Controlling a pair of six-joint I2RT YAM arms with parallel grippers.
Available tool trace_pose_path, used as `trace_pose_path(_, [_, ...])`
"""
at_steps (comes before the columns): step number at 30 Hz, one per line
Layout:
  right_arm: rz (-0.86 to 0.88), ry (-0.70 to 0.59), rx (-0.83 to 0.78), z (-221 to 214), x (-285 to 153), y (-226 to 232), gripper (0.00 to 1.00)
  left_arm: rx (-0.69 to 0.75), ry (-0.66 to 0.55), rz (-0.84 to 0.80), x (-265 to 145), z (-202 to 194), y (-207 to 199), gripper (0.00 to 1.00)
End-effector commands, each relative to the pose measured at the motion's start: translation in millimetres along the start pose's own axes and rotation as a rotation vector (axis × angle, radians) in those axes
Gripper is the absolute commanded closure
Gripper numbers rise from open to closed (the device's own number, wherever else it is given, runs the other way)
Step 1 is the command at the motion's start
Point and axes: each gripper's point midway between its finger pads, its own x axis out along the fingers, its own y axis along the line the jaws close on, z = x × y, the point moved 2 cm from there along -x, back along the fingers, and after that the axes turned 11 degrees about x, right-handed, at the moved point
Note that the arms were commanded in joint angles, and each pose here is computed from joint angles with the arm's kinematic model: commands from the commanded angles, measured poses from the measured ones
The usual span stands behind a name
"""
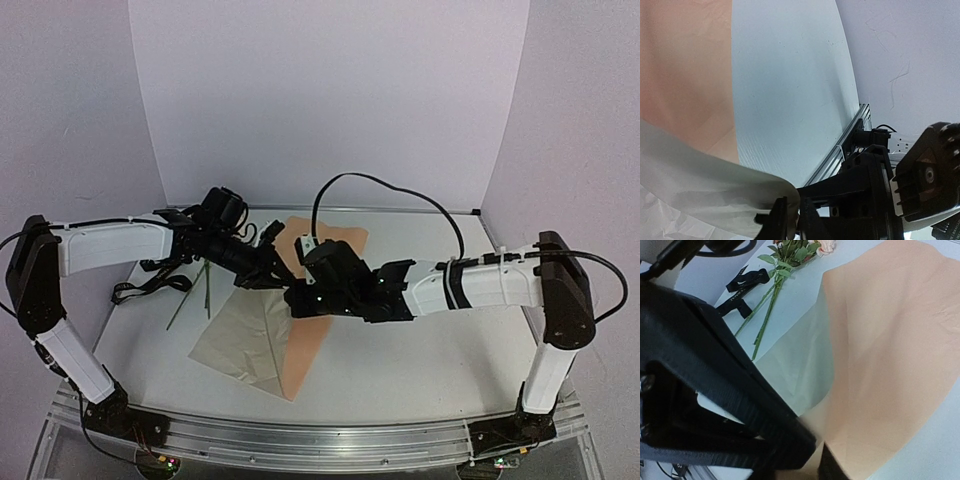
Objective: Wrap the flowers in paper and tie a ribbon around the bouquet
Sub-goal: Pass from the left arm to the right
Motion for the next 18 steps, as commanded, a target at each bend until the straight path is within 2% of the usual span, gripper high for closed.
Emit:
trace_pose_path(1, [-0.105, -0.099, 0.024, 20, -6, -10, 1.00, 0.035, -0.101, 0.004, -20, 13, -17, 0.67])
trace_pose_path(2, [-0.114, -0.108, 0.035, 21, -8, -12, 1.00, 0.042, -0.129, 0.020, -26, 16, -19, 0.54])
trace_pose_path(4, [-0.138, -0.134, 0.056, 23, -13, -19, 1.00, 0.042, -0.194, 0.063, -38, 23, -20, 0.36])
trace_pose_path(8, [-0.167, -0.179, 0.102, 28, -25, -28, 1.00, -0.038, -0.365, 0.145, -77, 32, -5, 0.10])
trace_pose_path(11, [-0.173, -0.196, 0.125, 31, -29, -31, 1.00, -0.150, -0.459, 0.232, -105, 28, 26, 0.05])
trace_pose_path(13, [-0.178, -0.208, 0.136, 32, -32, -32, 1.00, -0.247, -0.469, 0.275, -112, 19, 55, 0.05])
trace_pose_path(18, [-0.194, -0.235, 0.153, 38, -40, -34, 1.00, -0.307, -0.365, 0.244, -78, 1, 93, 0.12])
